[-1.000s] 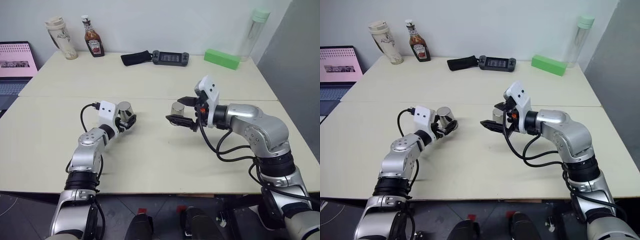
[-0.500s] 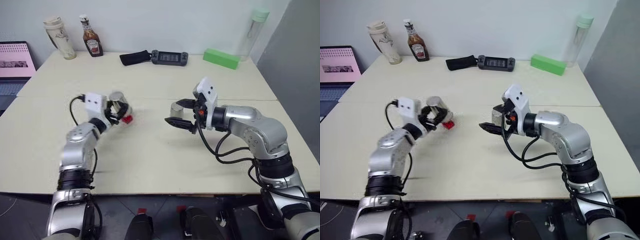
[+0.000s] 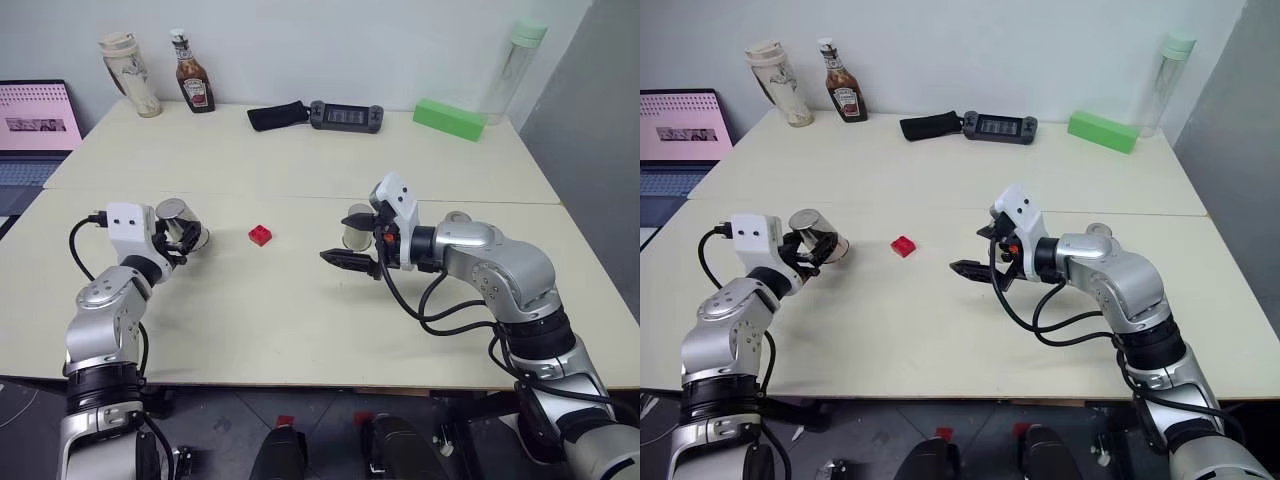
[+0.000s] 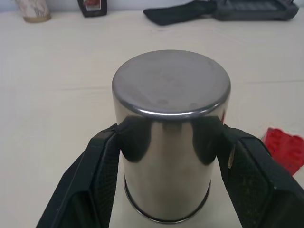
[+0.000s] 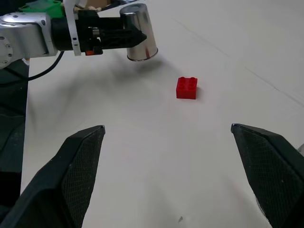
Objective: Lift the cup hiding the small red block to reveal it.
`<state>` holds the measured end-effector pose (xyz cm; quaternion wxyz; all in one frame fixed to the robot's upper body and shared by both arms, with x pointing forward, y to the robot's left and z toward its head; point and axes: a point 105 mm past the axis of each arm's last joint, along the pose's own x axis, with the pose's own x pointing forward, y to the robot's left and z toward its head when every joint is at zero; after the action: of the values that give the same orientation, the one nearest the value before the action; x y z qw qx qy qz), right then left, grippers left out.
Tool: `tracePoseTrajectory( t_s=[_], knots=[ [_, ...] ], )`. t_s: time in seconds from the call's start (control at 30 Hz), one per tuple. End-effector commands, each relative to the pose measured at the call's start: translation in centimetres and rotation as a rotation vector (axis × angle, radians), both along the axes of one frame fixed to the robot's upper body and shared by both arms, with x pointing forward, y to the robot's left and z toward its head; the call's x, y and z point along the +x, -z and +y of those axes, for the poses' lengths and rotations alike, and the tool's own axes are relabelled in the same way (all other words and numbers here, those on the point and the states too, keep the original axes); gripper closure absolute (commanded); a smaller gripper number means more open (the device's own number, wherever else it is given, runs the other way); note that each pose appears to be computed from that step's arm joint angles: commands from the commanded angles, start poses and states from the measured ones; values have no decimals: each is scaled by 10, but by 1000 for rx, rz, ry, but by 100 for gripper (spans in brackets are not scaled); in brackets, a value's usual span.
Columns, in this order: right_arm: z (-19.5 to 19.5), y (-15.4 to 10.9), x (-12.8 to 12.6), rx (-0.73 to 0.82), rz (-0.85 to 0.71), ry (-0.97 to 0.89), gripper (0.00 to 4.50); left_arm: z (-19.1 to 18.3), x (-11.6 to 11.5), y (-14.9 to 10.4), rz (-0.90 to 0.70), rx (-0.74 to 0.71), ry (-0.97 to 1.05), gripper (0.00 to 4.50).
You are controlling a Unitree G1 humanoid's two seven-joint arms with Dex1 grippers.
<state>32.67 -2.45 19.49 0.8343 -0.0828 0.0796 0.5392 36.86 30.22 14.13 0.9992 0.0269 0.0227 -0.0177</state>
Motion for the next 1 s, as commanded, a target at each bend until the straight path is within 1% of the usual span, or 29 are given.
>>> tracePoseTrajectory(
  t_s=[0.03, 0.1, 0.13, 0.17, 0.2, 0.23, 0.3, 0.37, 0.47, 0.63, 0.7, 0.77, 0.83, 0.9, 1.0],
  knots=[
    [1, -12, -2, 7, -57, -12, 0, -8, 6, 1, -37, 36, 8, 175],
    [1, -12, -2, 6, -56, -12, 0, -6, 7, 4, -32, 24, -3, 175],
    [1, -12, -3, 6, -56, -12, 0, -5, 7, 5, -30, 24, -9, 105],
    [1, -12, -3, 5, -56, -13, 0, -3, 8, 5, -31, 14, -15, 102],
    [1, -12, -3, 5, -56, -13, 0, -2, 7, 5, -33, 7, -18, 70],
    [1, -11, -4, 4, -56, -14, 0, -2, 7, 4, -32, 13, -13, 55],
    [1, -11, -3, 3, -56, -12, 0, 0, 6, 3, -33, 21, -14, 9],
    [1, -11, -3, 2, -57, -12, 0, 2, 3, 0, -33, 35, -11, 4],
    [1, -11, -5, -2, -58, -18, 0, 5, -7, -8, -29, 43, 15, 4],
    [-2, -12, -4, -6, -62, -15, 0, 8, -46, -45, -34, 133, 124, 4],
    [-4, -13, -4, -8, -63, -14, 0, 11, -63, -64, -19, 166, 172, 4],
    [-6, -12, -5, -14, -59, -19, 0, -2, -83, -78, 28, 188, 329, 4],
    [-8, -11, -5, -21, -55, -22, 0, -22, -102, -83, 99, 242, 515, 4],
    [-12, -10, -3, -26, -55, -15, 0, -33, -109, -85, 144, 271, 603, 4],
    [-16, -11, 1, -31, -60, -2, 0, -35, -106, -87, 153, 293, 628, 4]
  ],
)
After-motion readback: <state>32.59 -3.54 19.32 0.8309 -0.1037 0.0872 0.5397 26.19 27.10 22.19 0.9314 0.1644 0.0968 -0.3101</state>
